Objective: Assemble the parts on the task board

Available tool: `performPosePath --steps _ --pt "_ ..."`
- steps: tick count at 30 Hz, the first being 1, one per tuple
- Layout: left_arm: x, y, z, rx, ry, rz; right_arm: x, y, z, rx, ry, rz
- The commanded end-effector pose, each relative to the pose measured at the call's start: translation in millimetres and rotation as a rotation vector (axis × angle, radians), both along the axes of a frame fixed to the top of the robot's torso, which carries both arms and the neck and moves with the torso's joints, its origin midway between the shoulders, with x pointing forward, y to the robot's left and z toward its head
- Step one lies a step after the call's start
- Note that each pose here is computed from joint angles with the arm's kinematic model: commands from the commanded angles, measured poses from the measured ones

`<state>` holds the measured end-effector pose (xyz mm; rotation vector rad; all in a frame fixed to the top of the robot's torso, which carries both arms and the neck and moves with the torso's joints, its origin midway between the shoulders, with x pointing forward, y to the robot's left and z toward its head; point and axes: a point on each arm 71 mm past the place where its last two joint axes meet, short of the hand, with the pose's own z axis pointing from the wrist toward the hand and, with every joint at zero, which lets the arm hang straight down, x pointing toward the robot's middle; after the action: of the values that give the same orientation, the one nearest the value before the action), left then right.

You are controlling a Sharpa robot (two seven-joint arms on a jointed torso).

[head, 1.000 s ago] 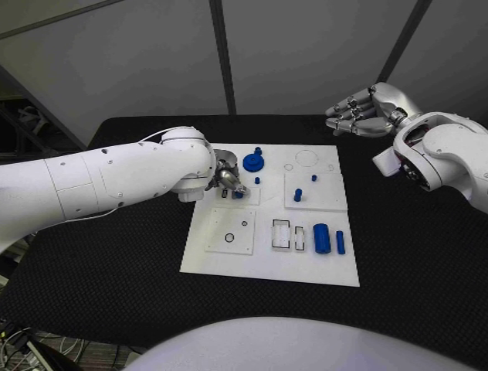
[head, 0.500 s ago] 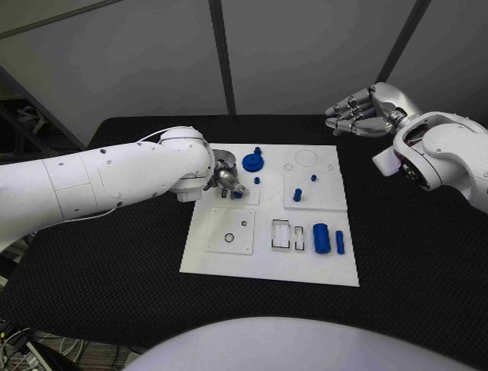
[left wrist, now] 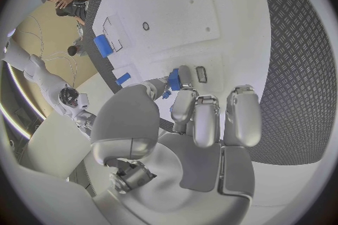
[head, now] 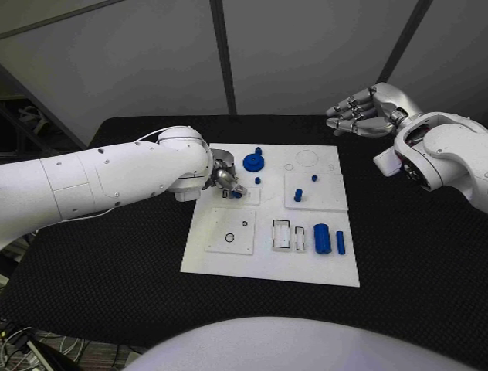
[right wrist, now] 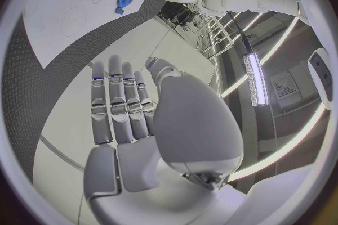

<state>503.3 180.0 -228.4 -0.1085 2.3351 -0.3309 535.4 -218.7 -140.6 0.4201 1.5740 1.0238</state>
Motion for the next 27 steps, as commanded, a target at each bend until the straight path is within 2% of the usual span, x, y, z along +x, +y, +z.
performPosePath --steps 1,27 --pt "0.3 0.2 0.9 0.010 -0.004 -0.005 0.1 0.9 1.5 0.000 -0.003 0.009" --pt "2.2 -3.0 0.7 0.011 -0.005 -0.006 0.1 1.1 1.2 -0.001 -0.001 0.011"
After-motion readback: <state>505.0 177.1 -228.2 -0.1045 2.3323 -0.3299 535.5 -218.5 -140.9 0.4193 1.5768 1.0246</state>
